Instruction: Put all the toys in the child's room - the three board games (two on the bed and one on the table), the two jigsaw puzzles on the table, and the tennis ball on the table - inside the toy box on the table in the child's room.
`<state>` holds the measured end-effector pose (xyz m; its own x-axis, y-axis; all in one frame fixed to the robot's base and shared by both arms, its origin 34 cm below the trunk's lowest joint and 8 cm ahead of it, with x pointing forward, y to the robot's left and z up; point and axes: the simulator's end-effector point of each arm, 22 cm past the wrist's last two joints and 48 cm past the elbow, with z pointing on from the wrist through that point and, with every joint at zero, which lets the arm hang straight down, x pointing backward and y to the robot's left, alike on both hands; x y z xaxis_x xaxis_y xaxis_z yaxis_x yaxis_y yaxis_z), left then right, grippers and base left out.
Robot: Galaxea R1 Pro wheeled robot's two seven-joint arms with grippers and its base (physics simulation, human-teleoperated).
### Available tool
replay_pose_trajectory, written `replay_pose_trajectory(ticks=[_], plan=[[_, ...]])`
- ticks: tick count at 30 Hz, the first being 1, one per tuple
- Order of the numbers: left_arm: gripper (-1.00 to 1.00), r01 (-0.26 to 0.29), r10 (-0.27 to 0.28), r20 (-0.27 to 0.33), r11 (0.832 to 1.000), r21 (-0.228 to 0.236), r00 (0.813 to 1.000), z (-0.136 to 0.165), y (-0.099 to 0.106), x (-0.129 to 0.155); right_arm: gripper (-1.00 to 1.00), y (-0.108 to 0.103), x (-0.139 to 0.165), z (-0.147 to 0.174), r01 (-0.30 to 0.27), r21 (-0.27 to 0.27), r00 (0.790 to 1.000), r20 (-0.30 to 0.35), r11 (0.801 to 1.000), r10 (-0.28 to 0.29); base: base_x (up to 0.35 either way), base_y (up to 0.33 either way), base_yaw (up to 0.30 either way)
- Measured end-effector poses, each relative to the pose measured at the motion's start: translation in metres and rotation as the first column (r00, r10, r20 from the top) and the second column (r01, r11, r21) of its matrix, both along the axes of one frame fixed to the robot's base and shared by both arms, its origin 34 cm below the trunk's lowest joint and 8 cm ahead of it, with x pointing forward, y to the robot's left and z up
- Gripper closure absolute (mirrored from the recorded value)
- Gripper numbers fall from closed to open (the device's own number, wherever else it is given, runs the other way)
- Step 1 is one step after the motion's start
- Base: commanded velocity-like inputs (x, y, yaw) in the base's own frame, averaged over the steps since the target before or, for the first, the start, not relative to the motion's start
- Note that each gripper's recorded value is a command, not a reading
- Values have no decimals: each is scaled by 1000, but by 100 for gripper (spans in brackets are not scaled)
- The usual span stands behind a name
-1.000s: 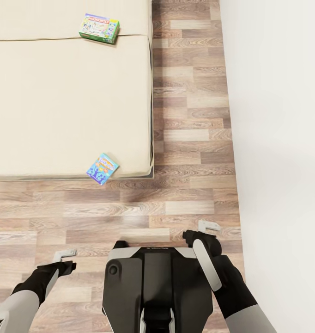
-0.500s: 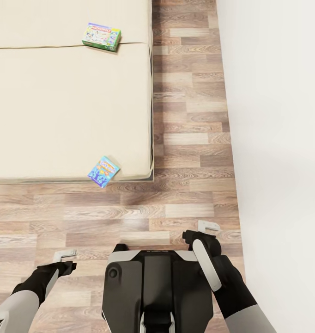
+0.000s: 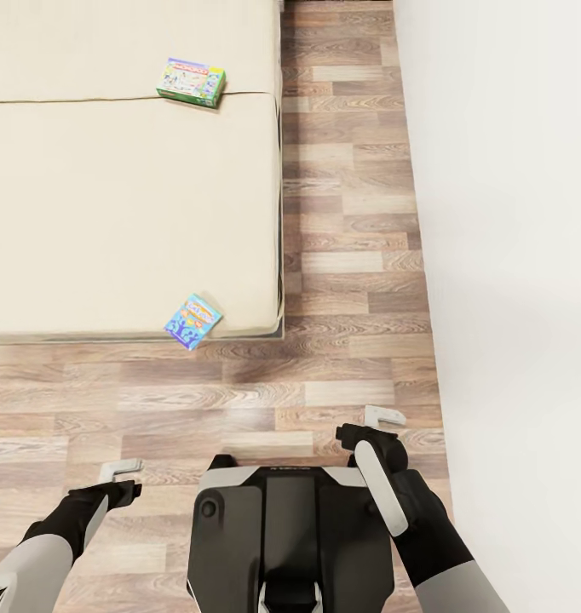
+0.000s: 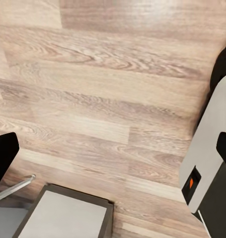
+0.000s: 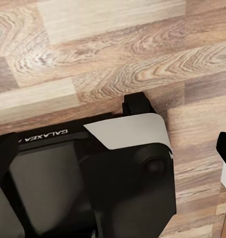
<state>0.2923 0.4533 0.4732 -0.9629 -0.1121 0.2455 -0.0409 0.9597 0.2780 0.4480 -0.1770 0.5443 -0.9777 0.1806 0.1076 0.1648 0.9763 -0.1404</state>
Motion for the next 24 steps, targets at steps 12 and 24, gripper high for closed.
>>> replay_pose_trajectory(ticks=[12, 24], plan=[[-100, -2, 2, 15, 1000, -10, 1000, 2, -7, 9, -100, 1, 9, 7, 1, 1, 1000, 20, 1000, -1, 0, 0, 0], [-100, -14, 15, 12, 999, -36, 1000, 3, -27, 13, -100, 0, 18, 14, 0, 0, 999, 41, 1000, 0, 0, 0, 0]])
